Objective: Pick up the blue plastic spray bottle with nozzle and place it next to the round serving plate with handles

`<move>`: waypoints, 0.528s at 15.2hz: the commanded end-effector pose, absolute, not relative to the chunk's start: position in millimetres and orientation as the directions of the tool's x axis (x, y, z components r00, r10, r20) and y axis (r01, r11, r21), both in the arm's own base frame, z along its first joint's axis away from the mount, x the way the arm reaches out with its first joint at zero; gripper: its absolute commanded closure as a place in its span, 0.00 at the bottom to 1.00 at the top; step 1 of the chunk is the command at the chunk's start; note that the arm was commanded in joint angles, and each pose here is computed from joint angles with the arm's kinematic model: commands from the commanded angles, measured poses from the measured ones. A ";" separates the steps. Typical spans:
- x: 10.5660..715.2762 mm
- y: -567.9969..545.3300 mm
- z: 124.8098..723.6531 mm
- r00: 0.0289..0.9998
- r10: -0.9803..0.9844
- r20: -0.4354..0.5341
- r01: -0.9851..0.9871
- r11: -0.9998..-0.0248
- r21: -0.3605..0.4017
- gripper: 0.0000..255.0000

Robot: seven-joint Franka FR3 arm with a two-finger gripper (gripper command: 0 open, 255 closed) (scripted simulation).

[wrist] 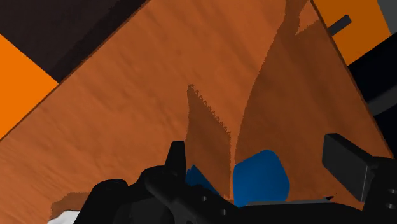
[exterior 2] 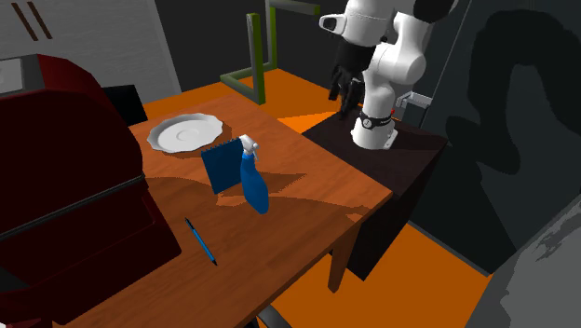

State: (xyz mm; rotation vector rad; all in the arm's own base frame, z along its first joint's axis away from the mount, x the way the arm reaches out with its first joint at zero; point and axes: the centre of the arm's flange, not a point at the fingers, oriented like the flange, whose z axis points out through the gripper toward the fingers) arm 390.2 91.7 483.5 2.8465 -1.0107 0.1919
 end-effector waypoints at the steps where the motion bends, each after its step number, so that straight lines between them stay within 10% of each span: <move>1: 413.3 103.6 467.8 0.699 -0.689 0.189 -0.710 -0.701 0.068 0.00; 8: 492.1 116.8 411.5 0.424 -0.855 0.300 -0.903 -0.423 0.071 0.00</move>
